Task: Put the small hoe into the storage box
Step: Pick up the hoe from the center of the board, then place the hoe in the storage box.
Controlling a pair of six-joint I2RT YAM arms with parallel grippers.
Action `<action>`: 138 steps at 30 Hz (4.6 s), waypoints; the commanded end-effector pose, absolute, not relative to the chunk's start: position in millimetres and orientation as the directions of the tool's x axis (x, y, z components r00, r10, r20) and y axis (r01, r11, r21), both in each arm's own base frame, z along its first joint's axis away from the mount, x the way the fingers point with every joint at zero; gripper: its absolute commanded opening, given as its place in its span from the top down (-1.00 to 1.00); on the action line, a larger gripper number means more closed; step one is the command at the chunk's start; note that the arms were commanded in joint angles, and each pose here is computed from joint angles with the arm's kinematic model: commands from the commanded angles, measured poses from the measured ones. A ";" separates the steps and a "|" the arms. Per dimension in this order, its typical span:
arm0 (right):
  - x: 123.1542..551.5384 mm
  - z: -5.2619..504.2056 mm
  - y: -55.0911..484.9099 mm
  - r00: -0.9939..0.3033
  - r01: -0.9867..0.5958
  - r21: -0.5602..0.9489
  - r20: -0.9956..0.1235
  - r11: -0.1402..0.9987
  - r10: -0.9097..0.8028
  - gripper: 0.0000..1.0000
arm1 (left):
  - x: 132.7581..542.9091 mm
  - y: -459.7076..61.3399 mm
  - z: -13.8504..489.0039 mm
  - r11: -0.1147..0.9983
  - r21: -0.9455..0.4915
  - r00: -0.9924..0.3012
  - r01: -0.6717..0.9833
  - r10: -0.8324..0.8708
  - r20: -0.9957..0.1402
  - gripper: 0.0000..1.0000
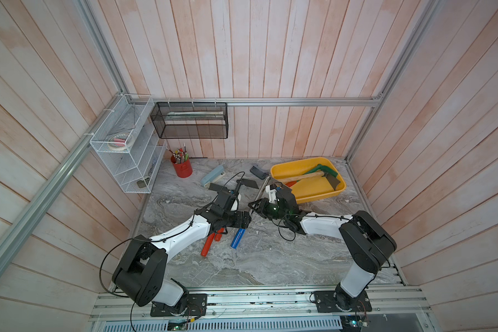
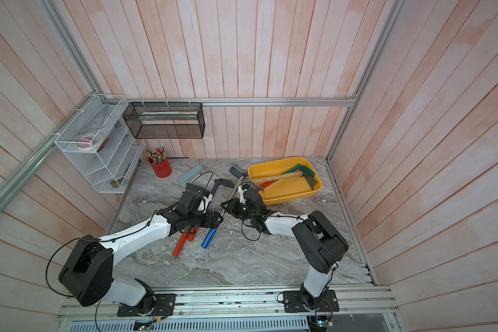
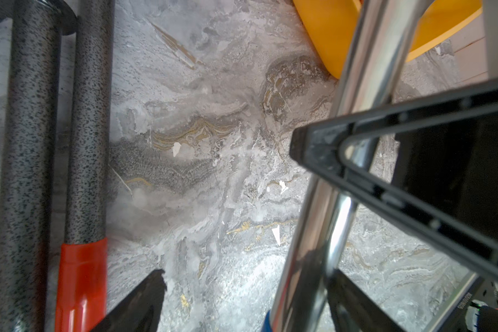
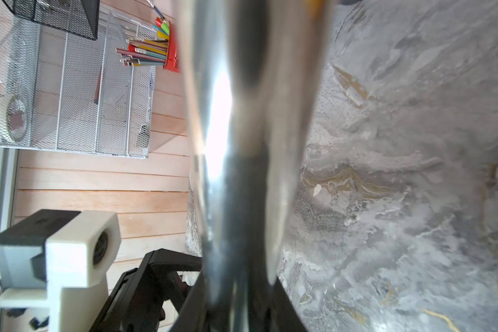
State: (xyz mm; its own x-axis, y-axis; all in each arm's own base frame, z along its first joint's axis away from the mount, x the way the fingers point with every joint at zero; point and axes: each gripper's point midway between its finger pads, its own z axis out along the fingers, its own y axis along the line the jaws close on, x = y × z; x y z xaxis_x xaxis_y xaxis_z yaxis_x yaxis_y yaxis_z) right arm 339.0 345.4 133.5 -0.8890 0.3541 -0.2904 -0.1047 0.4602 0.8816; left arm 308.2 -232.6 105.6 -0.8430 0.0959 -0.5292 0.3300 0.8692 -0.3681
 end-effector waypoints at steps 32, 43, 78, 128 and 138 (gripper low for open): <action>382.0 189.1 239.1 -0.749 -0.097 0.906 -0.339 0.412 0.569 1.00 | 313.7 -199.8 106.0 0.925 -0.290 -0.835 0.244 0.049 -0.548 -0.78; 397.9 196.9 209.2 -0.717 -0.067 0.924 -0.308 0.378 0.625 1.00 | 312.2 -198.5 102.7 0.927 -0.289 -0.841 0.238 0.048 -0.538 -0.78; 449.5 207.5 119.0 -0.607 0.009 0.965 -0.202 0.261 0.768 1.00 | 310.7 -196.2 96.4 0.933 -0.274 -0.850 0.233 0.059 -0.523 -0.77; 503.9 159.3 66.7 -0.522 0.172 0.981 0.011 0.092 0.853 1.00 | 302.1 -185.1 93.7 0.945 -0.248 -0.855 0.211 0.055 -0.516 -0.77; 511.5 138.9 63.9 -0.520 0.207 0.975 0.040 0.081 0.853 1.00 | 303.4 -184.5 96.9 0.947 -0.251 -0.852 0.202 0.044 -0.521 -0.76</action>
